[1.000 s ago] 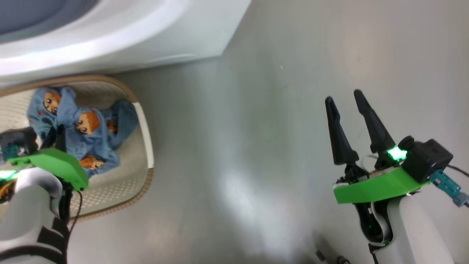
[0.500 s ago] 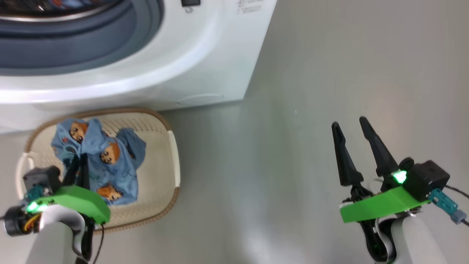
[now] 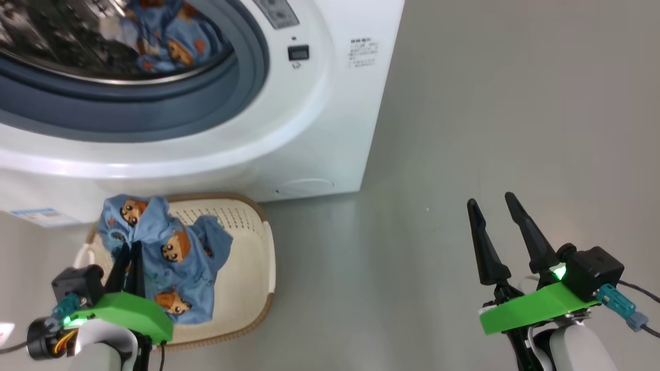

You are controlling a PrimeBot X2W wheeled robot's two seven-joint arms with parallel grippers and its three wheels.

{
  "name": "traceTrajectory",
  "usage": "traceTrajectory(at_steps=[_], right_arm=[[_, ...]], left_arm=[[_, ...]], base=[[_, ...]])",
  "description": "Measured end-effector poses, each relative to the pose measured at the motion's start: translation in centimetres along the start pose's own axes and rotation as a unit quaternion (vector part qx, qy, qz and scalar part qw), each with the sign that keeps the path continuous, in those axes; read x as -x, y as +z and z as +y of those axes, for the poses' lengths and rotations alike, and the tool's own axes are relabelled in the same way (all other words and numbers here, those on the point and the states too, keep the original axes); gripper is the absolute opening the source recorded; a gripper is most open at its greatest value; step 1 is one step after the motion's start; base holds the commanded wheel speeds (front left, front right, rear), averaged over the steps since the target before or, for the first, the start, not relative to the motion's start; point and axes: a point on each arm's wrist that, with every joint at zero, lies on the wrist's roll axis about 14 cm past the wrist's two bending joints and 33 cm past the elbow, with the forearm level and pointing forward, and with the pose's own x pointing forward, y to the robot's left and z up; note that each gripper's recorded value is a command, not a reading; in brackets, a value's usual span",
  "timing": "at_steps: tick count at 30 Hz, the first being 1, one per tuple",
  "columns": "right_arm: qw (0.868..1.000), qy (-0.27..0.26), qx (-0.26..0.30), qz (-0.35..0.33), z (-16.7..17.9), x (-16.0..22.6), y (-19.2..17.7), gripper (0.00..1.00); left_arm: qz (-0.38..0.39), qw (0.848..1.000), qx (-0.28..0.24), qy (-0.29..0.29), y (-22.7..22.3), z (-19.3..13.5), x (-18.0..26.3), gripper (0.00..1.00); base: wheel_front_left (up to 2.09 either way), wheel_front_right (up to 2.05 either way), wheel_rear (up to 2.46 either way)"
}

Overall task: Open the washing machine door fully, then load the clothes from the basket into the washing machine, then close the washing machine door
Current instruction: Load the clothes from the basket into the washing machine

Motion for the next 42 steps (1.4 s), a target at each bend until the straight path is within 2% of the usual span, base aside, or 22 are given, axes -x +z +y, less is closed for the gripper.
traceTrajectory(at_steps=[9, 26, 42], right_arm=[[1.0, 0.015, 0.005, -0.021, 1.3, 1.4, 2.0, 1.0], [0.997, 0.025, 0.017, -0.069, 2.2, 3.4, 5.6, 1.0], [0.996, 0.01, 0.023, -0.084, 1.5, 5.3, 6.7, 1.0]], left_arm=[[-0.071, 0.997, 0.0, 0.007, 4.4, 0.3, 2.9, 0.0], [-0.203, 0.979, -0.014, 0.005, 11.8, 0.2, 8.4, 0.0], [-0.238, 0.971, -0.018, 0.014, 13.1, 0.0, 11.6, 0.0]], base=[[0.0, 0.0, 0.0], [0.0, 0.0, 0.0], [0.0, 0.0, 0.0]])
